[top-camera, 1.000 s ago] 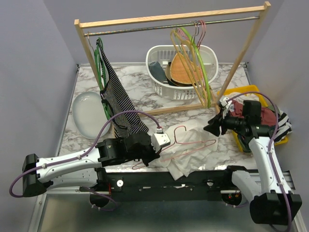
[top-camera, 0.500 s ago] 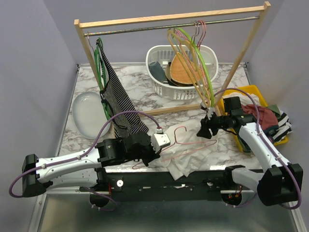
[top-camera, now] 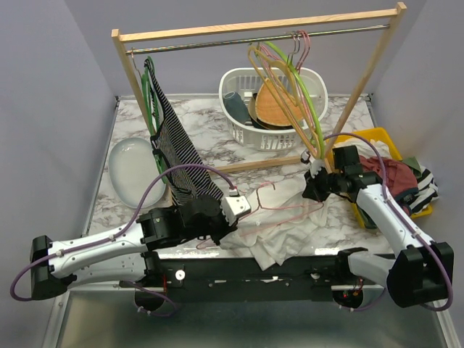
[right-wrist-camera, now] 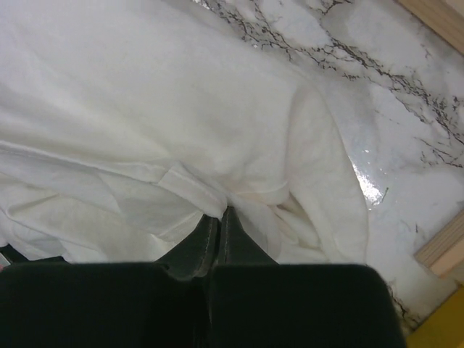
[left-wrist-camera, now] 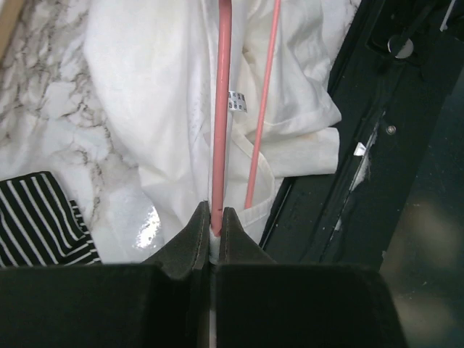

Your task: Place the tank top on the hanger

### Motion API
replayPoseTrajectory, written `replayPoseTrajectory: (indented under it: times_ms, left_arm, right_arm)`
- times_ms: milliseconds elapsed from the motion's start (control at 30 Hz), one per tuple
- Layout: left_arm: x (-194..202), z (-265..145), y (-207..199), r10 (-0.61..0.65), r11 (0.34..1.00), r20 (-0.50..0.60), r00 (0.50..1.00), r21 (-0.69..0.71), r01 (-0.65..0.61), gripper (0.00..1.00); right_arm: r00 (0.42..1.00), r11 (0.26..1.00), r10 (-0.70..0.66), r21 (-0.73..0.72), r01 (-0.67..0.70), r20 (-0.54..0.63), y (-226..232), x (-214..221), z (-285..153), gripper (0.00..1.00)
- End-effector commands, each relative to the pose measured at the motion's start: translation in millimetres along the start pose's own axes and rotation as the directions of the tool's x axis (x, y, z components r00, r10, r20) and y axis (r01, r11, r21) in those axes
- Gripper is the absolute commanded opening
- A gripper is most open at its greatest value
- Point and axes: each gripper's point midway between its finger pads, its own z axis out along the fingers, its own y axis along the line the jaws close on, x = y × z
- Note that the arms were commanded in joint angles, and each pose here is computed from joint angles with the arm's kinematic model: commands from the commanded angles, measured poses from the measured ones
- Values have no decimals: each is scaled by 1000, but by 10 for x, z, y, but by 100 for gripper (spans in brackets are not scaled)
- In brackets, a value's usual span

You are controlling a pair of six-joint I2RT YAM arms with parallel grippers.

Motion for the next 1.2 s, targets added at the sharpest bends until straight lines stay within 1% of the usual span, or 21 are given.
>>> replayPoseTrajectory:
  times_ms: [0,133,267,400,533,567,633,767,900,967,1033,1067,1100,1133,1167]
  left_arm:
    - [-83,-110,235,-17,995,50,999,-97,21,0]
    - [-101,-126,310,-22,993,43,999,-118,27,0]
    - [-65,-104,437,-28,985,2,1000,-170,28,0]
    - [-89,-80,506,-28,979,-18,999,-200,24,0]
    - [-188,-25,446,-1,988,-12,1000,-156,-1,0]
    - [-195,11,440,3,989,-19,1000,-150,-6,0]
    - [-285,32,405,11,992,-5,1000,-128,-12,0]
    - [-467,125,362,15,995,26,1000,-103,-12,0]
    - [-599,183,361,13,995,35,999,-101,-10,0]
    - [-716,186,348,8,995,62,998,-97,-2,0]
    - [-837,148,330,5,996,93,996,-91,3,0]
    - [-907,109,314,2,996,116,993,-85,8,0]
    - [-955,76,293,2,997,130,991,-75,8,0]
    - [-1031,25,280,2,997,153,988,-70,9,0]
    - [-1080,-42,262,2,998,174,985,-63,9,0]
  right_arm:
    - [996,987,-26,159,12,88,-254,-254,-288,0]
    - [991,975,-20,222,-10,132,-364,-349,-495,0]
    - [986,970,-40,242,-1,165,-352,-510,-653,0]
    - [984,977,-43,215,4,175,-278,-575,-710,0]
    - [980,984,-50,176,15,194,-151,-618,-771,0]
    - [976,988,-65,147,34,206,-81,-641,-785,0]
    - [973,992,-73,113,49,217,43,-638,-834,1]
    - [957,990,-136,1,140,257,386,-621,-925,0]
    - [940,984,-175,34,173,292,515,-630,-1088,0]
    - [930,977,-212,72,199,301,572,-644,-1226,1]
    - [929,975,-224,67,214,294,664,-600,-1301,1]
    - [916,965,-264,80,251,303,713,-608,-1368,1]
    - [914,962,-273,80,261,300,747,-582,-1389,1]
    - [918,962,-274,72,264,286,789,-516,-1397,4]
    - [921,960,-280,88,266,272,771,-470,-1397,19]
